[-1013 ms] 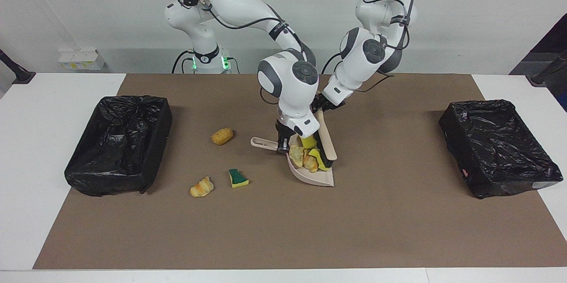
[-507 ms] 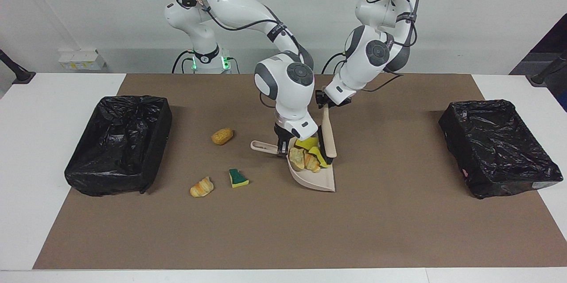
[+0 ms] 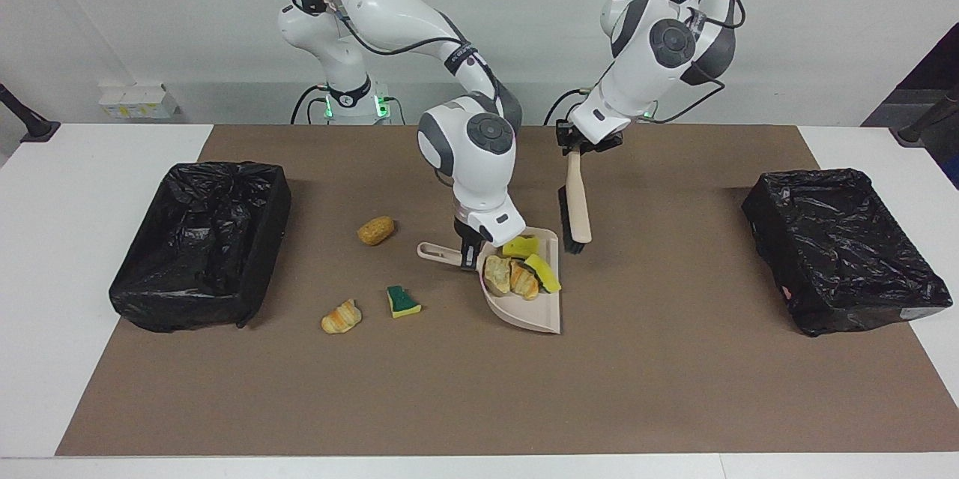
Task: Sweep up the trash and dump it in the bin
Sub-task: 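Lift the loaded dustpan with the right gripper toward the nearby bin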
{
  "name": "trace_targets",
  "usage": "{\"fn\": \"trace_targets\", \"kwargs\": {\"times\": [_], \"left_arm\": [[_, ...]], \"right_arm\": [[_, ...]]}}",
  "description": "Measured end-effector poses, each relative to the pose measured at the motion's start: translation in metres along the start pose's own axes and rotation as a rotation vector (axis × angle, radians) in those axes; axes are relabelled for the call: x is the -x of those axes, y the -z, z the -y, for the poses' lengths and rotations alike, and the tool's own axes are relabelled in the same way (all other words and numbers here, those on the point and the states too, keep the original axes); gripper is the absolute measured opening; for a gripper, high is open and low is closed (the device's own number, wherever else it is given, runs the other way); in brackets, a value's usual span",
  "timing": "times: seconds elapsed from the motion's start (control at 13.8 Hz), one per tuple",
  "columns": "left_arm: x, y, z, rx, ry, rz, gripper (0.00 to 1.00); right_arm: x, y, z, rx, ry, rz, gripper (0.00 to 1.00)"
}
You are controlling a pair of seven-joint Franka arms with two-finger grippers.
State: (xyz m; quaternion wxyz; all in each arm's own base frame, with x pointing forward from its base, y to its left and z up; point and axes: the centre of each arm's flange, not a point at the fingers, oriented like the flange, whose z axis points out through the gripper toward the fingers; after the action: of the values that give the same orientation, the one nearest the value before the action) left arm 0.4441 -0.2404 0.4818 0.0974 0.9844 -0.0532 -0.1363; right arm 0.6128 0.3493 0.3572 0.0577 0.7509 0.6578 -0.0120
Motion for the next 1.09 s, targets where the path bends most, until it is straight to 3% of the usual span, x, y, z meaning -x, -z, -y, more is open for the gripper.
{"fn": "trace_targets", "kwargs": {"times": [0.22, 0.43, 0.8, 1.09], "left_arm": [[0.021, 0.015, 0.009, -0.04, 0.059, 0.038, 0.27], [0.043, 0.002, 0.006, -0.072, 0.162, 0.046, 0.27], [0.083, -0.076, -0.032, -0.096, 0.127, -0.052, 0.27], [0.093, -0.151, -0.057, -0.137, 0.1, -0.038, 0.27]], "right_arm": [[0.014, 0.007, -0.011, 0.011, -0.006, -0.021, 0.32], [0.047, 0.033, -0.024, 0.02, 0.02, -0.075, 0.32], [0.162, 0.096, -0.045, 0.008, 0.018, -0.127, 0.32], [0.273, 0.132, -0.056, -0.011, 0.045, -0.139, 0.32]]}}
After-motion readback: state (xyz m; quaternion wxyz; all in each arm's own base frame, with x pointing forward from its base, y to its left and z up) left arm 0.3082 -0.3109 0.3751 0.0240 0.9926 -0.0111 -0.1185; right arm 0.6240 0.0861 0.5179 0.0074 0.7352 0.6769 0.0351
